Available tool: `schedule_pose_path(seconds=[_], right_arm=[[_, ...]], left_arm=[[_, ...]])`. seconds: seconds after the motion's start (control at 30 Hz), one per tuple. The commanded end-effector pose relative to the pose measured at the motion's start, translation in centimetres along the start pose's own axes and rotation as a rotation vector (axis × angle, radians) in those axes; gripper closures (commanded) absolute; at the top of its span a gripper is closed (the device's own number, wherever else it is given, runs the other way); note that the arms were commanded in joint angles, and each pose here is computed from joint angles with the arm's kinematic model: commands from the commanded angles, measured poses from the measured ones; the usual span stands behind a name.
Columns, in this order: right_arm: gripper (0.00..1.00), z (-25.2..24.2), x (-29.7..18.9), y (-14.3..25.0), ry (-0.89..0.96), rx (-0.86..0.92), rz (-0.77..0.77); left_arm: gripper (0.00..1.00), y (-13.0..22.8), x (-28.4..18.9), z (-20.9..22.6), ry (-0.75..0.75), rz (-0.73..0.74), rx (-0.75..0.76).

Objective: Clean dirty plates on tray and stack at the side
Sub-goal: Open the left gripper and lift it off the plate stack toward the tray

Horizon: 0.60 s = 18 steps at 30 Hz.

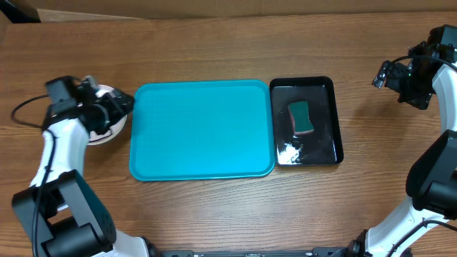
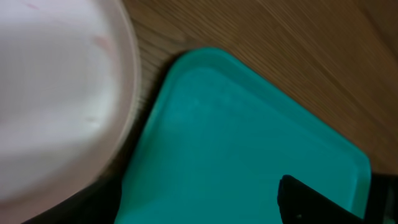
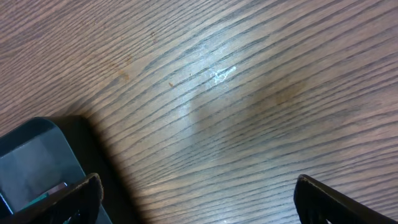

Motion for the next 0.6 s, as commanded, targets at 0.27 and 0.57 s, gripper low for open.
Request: schedule_pose_path(seconds=[0.27, 0.57], right_arm=[[0.0, 0.6, -1.9, -0.9, -0.025, 0.0, -0.053], [0.0, 0.7, -1.9, -0.9, -0.025, 0.001, -0.054]], left_arm=[[0.0, 6.0, 3.0, -10.4, 0.143, 0.202, 0.218], [0.0, 8.6, 4.0, -14.3, 0.151, 0.249, 0.34]])
Point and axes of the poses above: each gripper's point midway between its finger pads, its own x axis out along the fingers, its own z axis along the line the jaws close on, y = z × x, the point moved 1 cm from there along -x, back along the fingers, and after that the axes turned 13 degrees about x, right-handed, at the moved point
